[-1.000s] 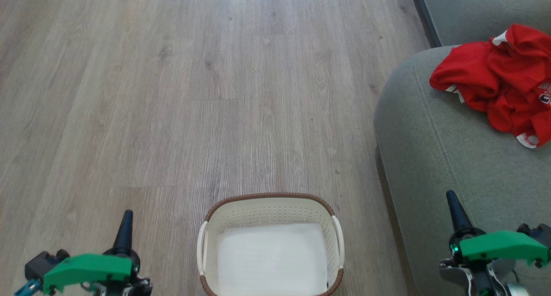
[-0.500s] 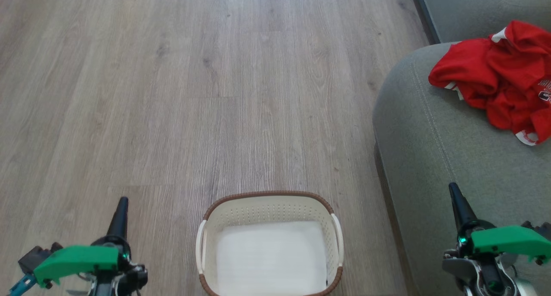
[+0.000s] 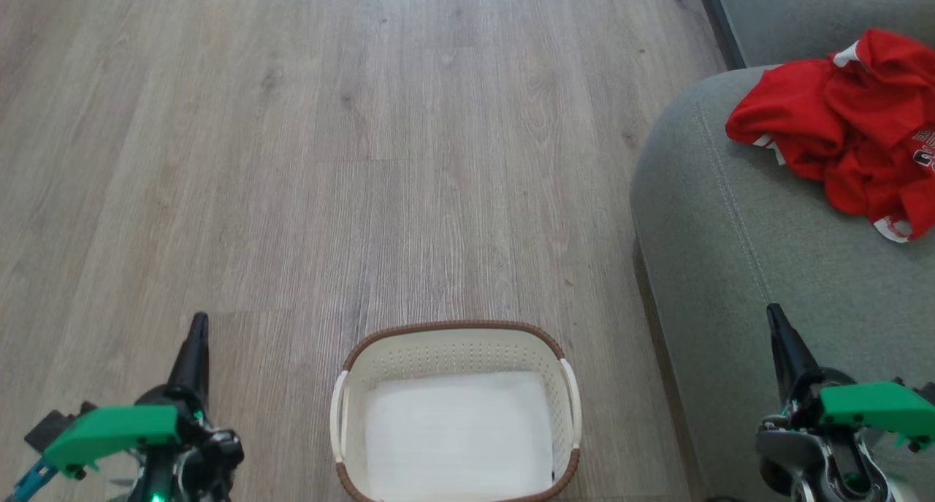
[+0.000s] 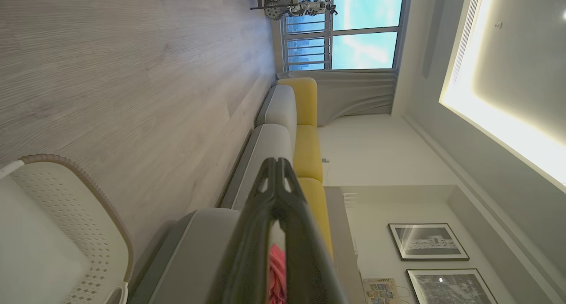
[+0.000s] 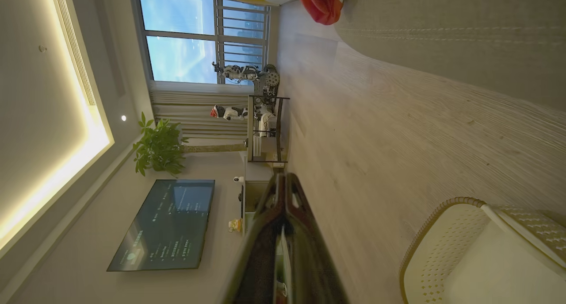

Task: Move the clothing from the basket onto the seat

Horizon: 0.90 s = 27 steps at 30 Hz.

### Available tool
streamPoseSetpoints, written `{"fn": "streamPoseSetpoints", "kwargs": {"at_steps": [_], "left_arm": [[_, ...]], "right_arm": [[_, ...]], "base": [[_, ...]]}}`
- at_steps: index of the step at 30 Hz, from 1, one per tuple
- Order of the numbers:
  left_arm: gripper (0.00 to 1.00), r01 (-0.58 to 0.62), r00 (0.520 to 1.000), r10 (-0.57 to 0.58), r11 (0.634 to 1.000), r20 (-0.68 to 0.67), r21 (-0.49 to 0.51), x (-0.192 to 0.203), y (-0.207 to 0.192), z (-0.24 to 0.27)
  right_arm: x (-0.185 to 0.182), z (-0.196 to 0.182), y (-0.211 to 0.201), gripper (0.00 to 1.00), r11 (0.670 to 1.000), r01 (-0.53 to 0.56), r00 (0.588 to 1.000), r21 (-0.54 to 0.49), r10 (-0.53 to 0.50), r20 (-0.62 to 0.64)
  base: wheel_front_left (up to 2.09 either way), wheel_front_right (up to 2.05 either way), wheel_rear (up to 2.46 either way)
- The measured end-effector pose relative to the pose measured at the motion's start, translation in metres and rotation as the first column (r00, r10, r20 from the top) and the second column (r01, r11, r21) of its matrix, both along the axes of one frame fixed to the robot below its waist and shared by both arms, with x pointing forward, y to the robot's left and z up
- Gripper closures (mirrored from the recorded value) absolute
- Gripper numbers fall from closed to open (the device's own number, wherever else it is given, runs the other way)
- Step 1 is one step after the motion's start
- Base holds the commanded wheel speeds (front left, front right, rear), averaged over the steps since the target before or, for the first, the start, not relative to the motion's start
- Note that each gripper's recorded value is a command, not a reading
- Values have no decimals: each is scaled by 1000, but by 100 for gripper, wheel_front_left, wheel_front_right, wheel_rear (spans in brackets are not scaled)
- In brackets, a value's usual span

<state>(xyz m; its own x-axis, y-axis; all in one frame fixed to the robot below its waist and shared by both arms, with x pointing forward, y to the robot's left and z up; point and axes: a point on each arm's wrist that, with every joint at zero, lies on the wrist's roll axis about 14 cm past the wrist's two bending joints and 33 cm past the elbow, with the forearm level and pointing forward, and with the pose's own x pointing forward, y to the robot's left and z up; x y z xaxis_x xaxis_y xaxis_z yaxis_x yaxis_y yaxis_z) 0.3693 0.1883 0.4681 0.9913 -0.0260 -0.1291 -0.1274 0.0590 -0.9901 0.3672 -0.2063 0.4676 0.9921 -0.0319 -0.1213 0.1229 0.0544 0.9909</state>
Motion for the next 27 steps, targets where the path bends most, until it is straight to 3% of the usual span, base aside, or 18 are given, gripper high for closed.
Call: {"fn": "streamPoseSetpoints", "kwargs": {"at_steps": [6, 27], "left_arm": [[100, -7, 1000, 9, 998, 28, -58, 5, 1, 7], [100, -8, 1000, 10, 998, 28, -63, 5, 0, 7]], "right_arm": [[6, 9, 0, 100, 998, -1, 1000, 60, -1, 31], [6, 9, 0, 100, 998, 0, 1000, 60, -2, 31]], "base": [[0, 0, 0], [0, 0, 0]]}}
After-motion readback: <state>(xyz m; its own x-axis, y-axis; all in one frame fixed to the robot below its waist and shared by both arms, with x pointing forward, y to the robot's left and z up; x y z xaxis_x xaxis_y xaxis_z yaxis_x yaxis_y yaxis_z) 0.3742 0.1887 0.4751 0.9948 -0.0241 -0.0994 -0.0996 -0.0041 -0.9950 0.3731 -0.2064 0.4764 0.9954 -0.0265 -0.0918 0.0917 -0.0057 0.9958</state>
